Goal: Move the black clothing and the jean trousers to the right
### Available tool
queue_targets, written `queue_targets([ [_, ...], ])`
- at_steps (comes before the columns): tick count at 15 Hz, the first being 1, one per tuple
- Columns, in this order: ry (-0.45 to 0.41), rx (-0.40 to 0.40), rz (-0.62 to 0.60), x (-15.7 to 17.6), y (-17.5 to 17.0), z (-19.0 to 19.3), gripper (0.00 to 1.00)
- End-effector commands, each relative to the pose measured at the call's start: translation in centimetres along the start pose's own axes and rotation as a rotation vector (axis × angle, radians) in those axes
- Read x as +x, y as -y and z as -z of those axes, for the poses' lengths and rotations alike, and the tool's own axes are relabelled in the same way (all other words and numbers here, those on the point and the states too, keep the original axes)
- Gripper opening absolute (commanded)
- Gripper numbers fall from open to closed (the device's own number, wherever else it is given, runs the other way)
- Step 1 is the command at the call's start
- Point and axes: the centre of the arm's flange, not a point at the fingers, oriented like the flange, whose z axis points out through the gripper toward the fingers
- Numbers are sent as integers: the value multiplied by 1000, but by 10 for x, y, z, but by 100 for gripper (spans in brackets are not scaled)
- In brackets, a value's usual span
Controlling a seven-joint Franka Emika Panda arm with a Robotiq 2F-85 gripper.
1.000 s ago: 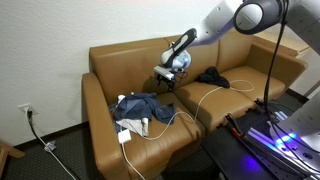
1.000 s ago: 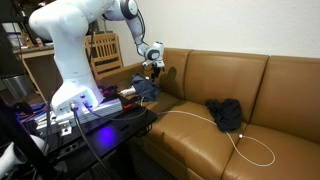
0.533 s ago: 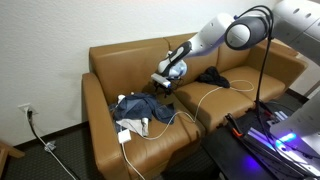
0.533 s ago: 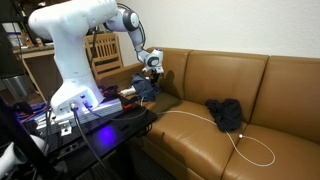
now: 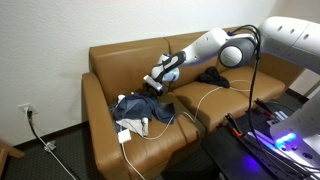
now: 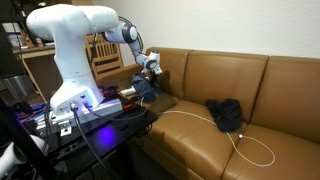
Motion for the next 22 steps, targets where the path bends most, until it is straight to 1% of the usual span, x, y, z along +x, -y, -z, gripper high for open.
queue_targets([
  [1,-19,28,9,5,31,-32,70],
  [2,-20,34,15,4,31,-32,62],
  [3,-19,37,14,4,32,-29,56],
  [10,-25,37,7,3,29,-29,7],
  [11,-26,38,3,4,28,-27,2],
  [12,-32,48,0,3,27,-21,0],
  [13,-43,75,-4,1,26,-5,0],
  [15,-92,170,-4,-3,23,43,0],
  [16,-128,245,-6,-7,19,79,1],
  [17,-160,305,-10,-10,18,105,1],
  [19,-234,446,-13,-13,19,135,1],
  [22,-352,635,-36,-17,20,181,1],
])
